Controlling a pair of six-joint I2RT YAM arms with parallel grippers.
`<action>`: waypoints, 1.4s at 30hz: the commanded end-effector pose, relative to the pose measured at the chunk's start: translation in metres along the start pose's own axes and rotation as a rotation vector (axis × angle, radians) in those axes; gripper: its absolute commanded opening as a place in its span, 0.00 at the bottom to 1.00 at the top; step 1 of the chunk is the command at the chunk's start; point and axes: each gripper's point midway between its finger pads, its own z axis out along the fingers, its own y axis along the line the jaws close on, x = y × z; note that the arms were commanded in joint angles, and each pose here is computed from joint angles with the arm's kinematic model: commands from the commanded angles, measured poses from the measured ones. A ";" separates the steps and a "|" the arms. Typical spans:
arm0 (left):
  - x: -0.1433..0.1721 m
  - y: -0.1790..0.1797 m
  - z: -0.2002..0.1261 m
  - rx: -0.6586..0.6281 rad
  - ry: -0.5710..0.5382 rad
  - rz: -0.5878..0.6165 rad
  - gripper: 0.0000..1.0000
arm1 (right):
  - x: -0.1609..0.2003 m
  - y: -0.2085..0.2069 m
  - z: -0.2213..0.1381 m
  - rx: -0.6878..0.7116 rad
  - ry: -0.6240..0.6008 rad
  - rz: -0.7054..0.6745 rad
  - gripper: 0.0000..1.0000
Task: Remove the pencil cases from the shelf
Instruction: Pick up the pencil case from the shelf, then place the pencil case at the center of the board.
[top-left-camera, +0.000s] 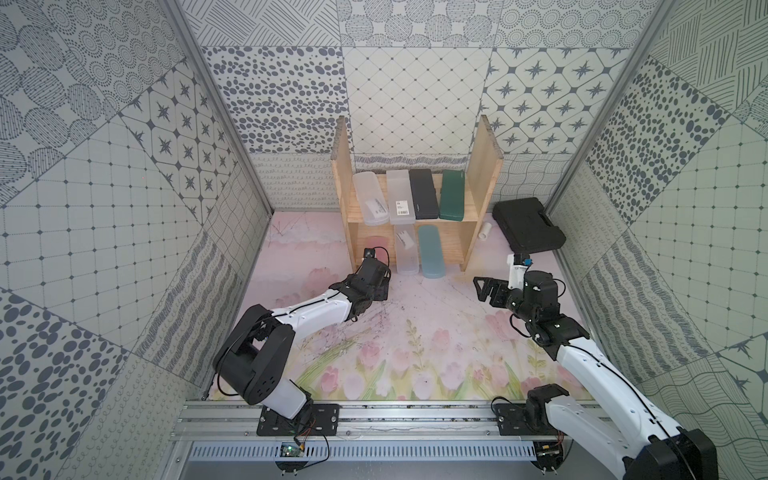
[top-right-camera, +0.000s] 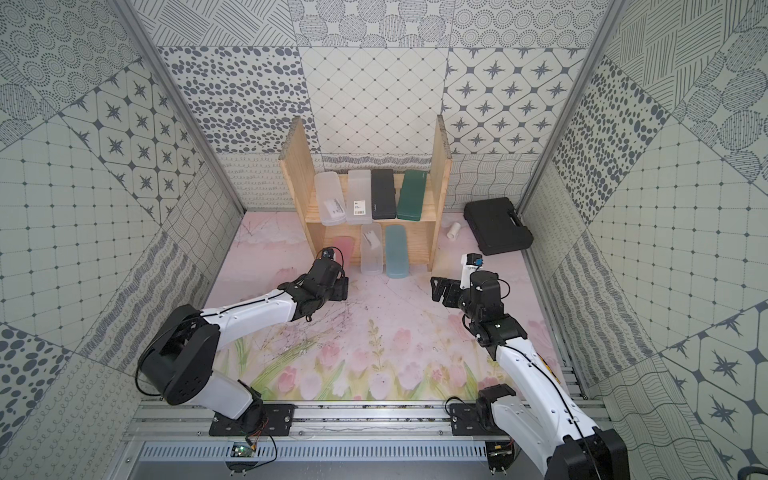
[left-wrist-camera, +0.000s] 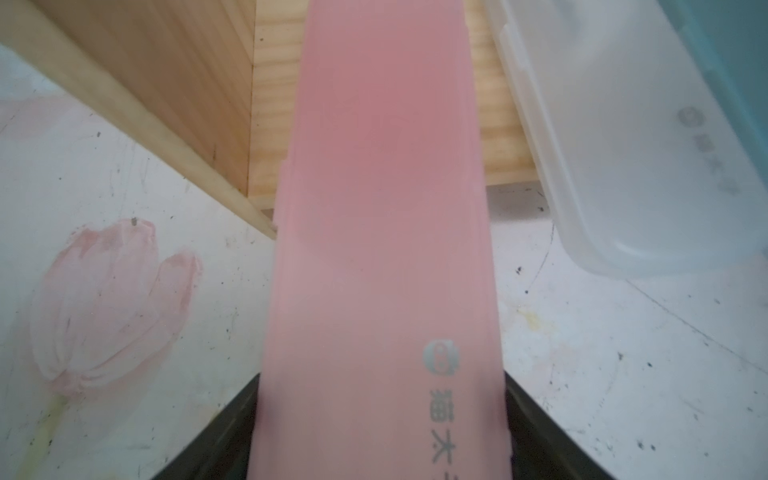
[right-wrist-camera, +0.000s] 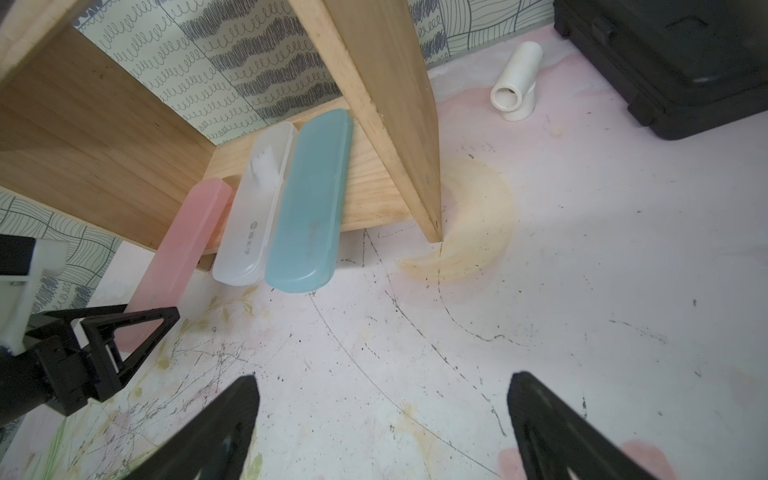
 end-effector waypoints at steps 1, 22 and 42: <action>0.018 0.006 -0.026 -0.029 -0.018 -0.057 0.66 | -0.006 0.003 -0.002 -0.014 -0.043 0.001 0.98; 0.117 0.002 -0.065 -0.143 0.029 -0.081 0.65 | -0.004 0.003 -0.001 -0.017 -0.040 0.012 0.98; 0.142 -0.003 -0.043 -0.145 0.019 -0.055 0.70 | 0.000 0.007 0.003 -0.040 -0.013 0.011 0.98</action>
